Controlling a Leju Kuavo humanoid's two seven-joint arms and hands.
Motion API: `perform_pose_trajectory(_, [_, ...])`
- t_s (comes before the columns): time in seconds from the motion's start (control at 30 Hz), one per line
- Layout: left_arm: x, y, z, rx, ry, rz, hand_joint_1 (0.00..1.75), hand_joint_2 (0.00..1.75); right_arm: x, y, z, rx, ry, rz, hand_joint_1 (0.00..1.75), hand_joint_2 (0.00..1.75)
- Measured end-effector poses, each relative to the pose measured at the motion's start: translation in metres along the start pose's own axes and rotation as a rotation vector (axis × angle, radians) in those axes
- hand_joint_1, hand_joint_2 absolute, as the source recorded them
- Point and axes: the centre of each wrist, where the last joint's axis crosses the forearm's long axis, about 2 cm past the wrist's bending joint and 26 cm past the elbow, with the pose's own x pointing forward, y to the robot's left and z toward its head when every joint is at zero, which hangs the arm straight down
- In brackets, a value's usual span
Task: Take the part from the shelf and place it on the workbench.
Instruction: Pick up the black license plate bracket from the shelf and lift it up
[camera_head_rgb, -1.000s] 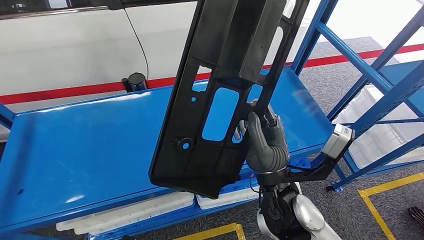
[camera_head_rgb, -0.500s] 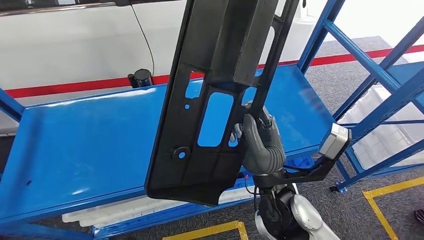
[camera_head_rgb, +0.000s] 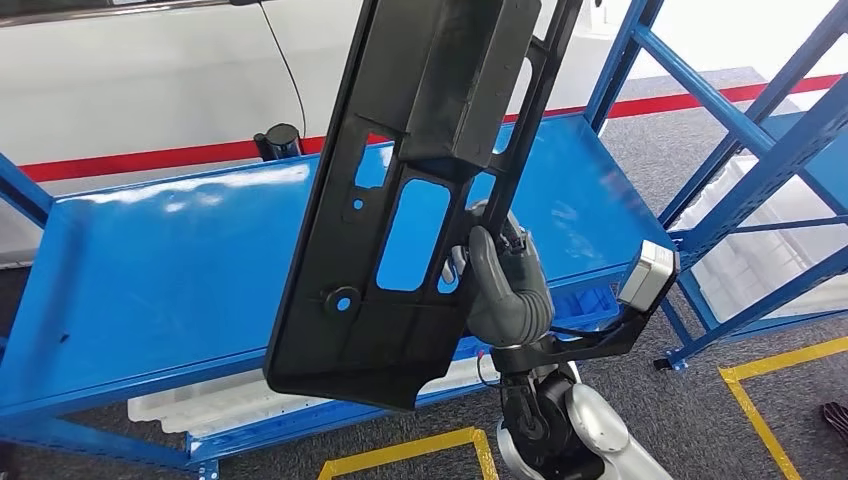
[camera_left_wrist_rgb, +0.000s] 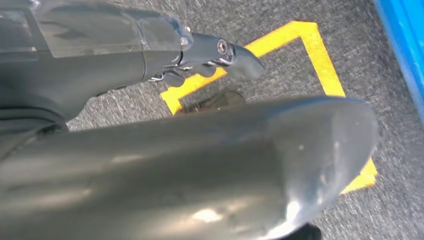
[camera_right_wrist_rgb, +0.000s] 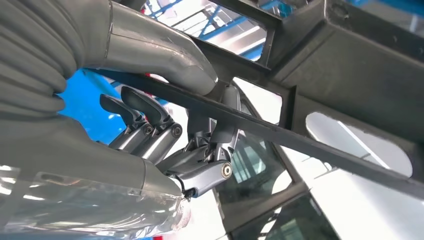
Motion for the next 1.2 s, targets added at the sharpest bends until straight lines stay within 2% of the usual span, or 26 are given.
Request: perform_pose_trajectory(1.2, [-0.0029, -0.0068, 0.0006, -0.010, -0.010, 0.016, 0.00, 0.00, -0.0090, 0.0069, 0.0007, 0.035, 0.018, -0.045, 1.75, 1.75])
